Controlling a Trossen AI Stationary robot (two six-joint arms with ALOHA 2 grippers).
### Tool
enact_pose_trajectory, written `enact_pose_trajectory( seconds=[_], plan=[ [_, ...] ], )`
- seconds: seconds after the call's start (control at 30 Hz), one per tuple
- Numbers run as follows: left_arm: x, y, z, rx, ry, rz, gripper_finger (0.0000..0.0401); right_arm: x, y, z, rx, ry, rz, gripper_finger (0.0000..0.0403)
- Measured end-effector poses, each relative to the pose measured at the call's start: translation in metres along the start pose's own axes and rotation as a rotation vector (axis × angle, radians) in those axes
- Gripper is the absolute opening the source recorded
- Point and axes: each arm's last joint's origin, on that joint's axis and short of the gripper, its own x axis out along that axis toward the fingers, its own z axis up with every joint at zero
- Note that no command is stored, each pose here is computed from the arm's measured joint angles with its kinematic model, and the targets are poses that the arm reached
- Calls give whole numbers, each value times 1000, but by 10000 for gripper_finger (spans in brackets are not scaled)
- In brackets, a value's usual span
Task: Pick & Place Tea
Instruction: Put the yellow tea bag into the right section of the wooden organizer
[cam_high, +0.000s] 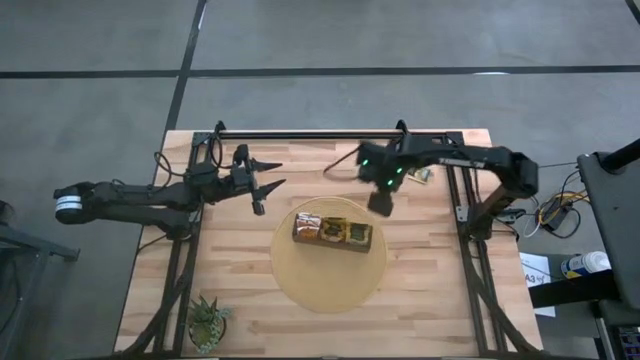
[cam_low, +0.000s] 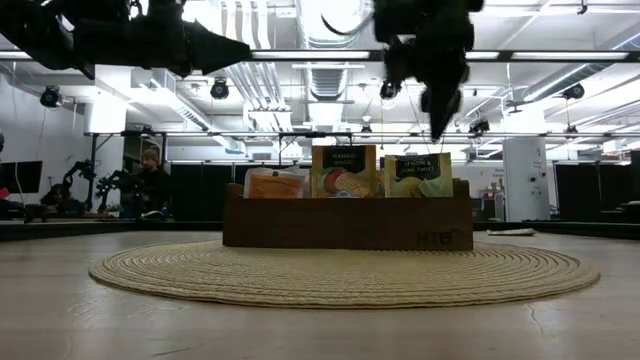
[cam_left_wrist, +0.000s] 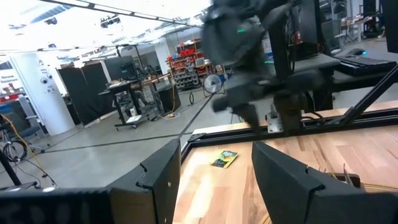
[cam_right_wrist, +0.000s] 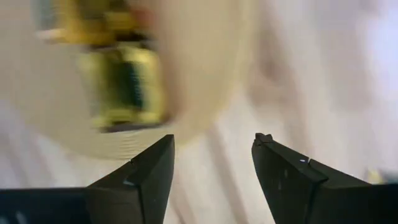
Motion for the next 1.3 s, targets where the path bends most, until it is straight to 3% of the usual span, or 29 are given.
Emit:
enact_pose_trajectory(
  seconds=[0.13,0.4,0.63,0.83,1.13,1.3],
  plan=[
    [0,0,0,0,1,0,192,-3,-45,-25,192,-1,-58,212],
    [0,0,0,1,2,-1,192,21,-131,-83,616,52,-103,217],
    [0,0,0,6,2,-1,192,37,-181,-114,828,-6,-119,217],
    [0,0,0,12,4,-1,192,41,-204,-123,939,-17,-125,217],
    [0,0,-1,15,7,-2,192,56,-209,-108,992,87,-217,217],
    [0,0,-1,15,8,-2,192,56,-215,-103,1020,124,-199,217]
  ],
)
